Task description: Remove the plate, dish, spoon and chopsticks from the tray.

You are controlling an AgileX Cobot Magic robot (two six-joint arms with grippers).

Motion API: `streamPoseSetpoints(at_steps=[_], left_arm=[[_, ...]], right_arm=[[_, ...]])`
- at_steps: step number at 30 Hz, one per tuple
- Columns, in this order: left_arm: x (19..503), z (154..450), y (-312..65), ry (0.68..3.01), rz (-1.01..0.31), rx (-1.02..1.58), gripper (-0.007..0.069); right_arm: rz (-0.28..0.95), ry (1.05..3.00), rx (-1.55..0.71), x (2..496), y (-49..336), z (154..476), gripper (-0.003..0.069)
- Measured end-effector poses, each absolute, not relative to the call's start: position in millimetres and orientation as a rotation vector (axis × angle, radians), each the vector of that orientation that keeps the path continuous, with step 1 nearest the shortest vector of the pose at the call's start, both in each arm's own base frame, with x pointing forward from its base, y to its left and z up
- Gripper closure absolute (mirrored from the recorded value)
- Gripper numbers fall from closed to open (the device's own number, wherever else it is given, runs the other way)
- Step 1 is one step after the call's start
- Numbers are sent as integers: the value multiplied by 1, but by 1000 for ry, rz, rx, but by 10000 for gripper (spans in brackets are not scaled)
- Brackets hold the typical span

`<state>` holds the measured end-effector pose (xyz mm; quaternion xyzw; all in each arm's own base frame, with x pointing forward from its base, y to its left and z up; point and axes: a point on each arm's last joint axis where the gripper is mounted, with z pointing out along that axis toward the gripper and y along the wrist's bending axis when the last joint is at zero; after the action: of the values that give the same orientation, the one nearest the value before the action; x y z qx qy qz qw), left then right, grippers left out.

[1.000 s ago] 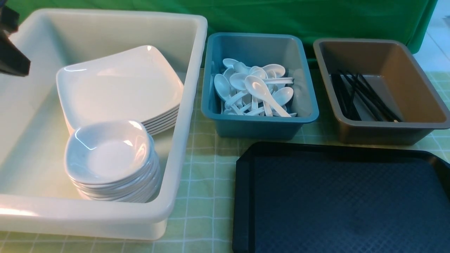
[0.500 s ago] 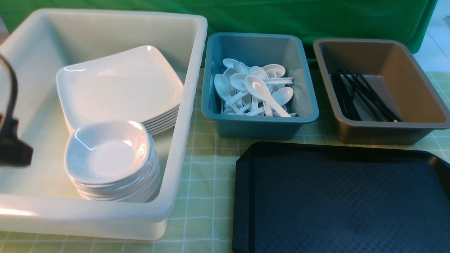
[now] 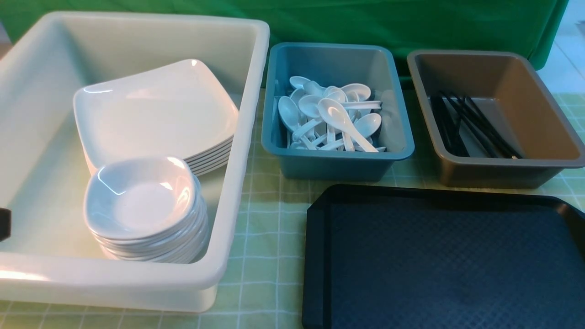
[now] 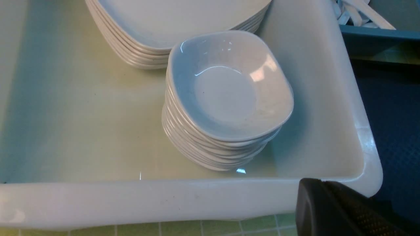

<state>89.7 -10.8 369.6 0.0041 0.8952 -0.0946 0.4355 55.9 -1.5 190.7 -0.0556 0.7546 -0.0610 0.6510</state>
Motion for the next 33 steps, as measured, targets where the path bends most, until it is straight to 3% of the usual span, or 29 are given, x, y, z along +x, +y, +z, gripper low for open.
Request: streamPoseSetpoints(at_steps=[12,16,23,33], left_arm=[[53,376,-21,2137,-199,65,634],[32,380,-26,2040,-167,77,634],[8,405,-27,1648,-81,9,634],[9,412,-24,1575,-68,-15,634]], right_arm=[[-129,1712,-120,56,-1,191,429],[-130,1712,-121,56,-1,191,425],[-131,1711,-123,56,-1,191,421],[-131,1711,-122,56,-1,191,421]])
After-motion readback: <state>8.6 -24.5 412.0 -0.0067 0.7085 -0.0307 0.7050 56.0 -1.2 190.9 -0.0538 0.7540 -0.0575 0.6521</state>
